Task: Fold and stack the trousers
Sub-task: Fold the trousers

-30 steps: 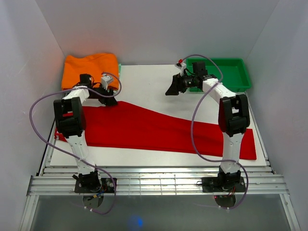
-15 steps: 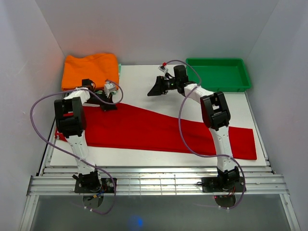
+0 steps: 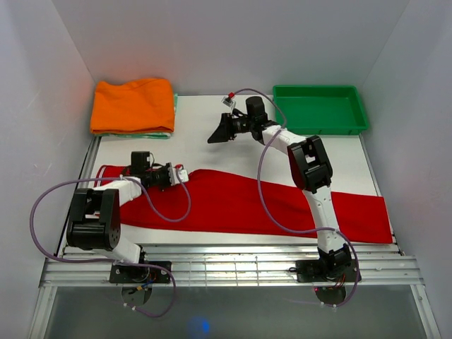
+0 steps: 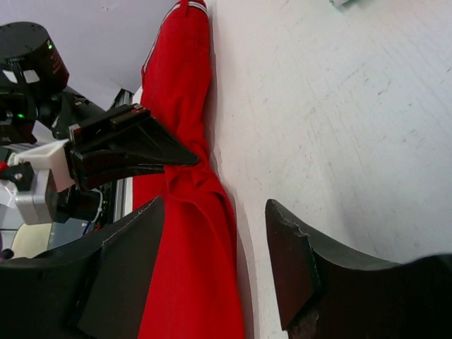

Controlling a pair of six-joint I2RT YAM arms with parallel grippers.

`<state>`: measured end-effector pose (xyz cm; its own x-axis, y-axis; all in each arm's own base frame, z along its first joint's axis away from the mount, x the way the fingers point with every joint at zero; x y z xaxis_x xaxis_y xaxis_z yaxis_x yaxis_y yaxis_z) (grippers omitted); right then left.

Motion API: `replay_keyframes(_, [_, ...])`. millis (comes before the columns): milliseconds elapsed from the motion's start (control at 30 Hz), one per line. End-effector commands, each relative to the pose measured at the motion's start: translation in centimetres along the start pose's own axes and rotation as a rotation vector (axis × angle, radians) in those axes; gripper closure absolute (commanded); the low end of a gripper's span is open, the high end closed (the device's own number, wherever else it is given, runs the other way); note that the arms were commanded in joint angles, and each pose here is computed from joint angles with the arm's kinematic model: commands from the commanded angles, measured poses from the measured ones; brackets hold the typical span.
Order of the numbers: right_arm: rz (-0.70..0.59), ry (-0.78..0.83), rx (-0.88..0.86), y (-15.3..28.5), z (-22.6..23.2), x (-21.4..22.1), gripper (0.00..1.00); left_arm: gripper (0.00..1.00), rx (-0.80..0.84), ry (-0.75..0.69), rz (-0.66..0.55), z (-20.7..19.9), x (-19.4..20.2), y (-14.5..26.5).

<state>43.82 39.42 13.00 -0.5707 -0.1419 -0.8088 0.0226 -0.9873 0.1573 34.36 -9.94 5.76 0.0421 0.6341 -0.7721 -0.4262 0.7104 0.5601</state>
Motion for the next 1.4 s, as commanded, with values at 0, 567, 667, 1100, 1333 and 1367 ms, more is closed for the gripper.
replay_keyframes(0, [0.0, -0.049, -0.062, -1.2, 1.7, 0.7, 0.35, 0.98, -0.207, -0.279, -0.027, 3.1, -1.3, 0.7])
replay_keyframes(567, [0.11, -0.229, -0.203, -5.9, 7.1, 6.0, 0.24, 0.94, -0.547, -0.722, -0.064, 0.6, -1.5, 3.1])
replay_keyframes(667, [0.128, -0.236, -0.196, -6.6, 7.3, 6.6, 0.22, 0.95, -0.627, -0.815, -0.094, 1.0, -2.9, 4.2])
replay_keyframes(1100, [0.216, -0.297, -0.183, -9.9, 8.3, 11.1, 0.21, 0.9, -0.659, -0.857, -0.109, 1.7, -3.7, 4.1])
replay_keyframes(1333, [0.194, -0.33, -0.159, -10.5, 7.8, 11.0, 0.16, 0.81, -0.66, -0.877, -0.127, 1.6, -4.4, 4.2])
replay_keyframes(1367, [0.171, -0.314, -0.172, -10.7, 7.8, 10.7, 0.16, 0.79, -0.662, -0.878, -0.128, 1.6, -4.4, 4.3])
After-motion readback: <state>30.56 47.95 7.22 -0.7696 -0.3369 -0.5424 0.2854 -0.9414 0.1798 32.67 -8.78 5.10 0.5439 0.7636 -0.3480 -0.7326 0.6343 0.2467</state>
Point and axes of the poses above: each gripper's point midway between its finger pads, its own y axis back along the fingers, its own z axis along the line the jaws close on, x = y × z, the point moved 1 cm from there along y, back along the fingers, and after that the axes turned 10 degrees about y, right-handed, at the moved point
